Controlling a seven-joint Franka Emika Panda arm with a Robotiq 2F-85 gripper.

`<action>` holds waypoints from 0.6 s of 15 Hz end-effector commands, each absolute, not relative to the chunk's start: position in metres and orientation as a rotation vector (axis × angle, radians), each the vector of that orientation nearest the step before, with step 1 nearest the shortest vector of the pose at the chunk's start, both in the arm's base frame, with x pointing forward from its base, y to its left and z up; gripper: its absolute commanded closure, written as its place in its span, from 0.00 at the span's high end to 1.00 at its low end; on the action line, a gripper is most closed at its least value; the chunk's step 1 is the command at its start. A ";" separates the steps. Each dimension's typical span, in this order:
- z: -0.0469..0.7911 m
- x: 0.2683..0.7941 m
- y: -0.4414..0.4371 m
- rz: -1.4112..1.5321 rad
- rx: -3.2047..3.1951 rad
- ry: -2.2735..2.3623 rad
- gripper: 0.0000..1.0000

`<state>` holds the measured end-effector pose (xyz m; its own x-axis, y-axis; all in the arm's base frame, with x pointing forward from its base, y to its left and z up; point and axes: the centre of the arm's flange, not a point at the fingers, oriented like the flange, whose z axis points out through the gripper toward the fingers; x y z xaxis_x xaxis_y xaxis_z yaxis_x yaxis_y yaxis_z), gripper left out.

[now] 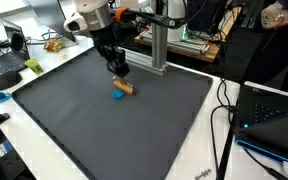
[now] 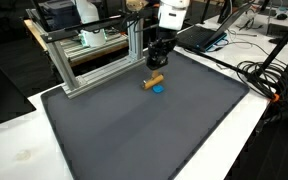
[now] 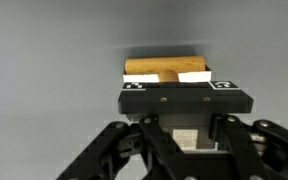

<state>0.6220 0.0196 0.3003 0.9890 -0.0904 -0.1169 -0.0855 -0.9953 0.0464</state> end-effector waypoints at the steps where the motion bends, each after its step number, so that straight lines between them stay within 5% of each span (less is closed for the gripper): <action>1: 0.294 0.609 0.020 -0.257 3.059 -0.104 0.22; 9: 0.382 0.564 0.012 -0.136 3.024 0.283 0.22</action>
<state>0.5920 0.0185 0.3385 0.9913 0.0369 -0.1265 0.0495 -0.9940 0.0980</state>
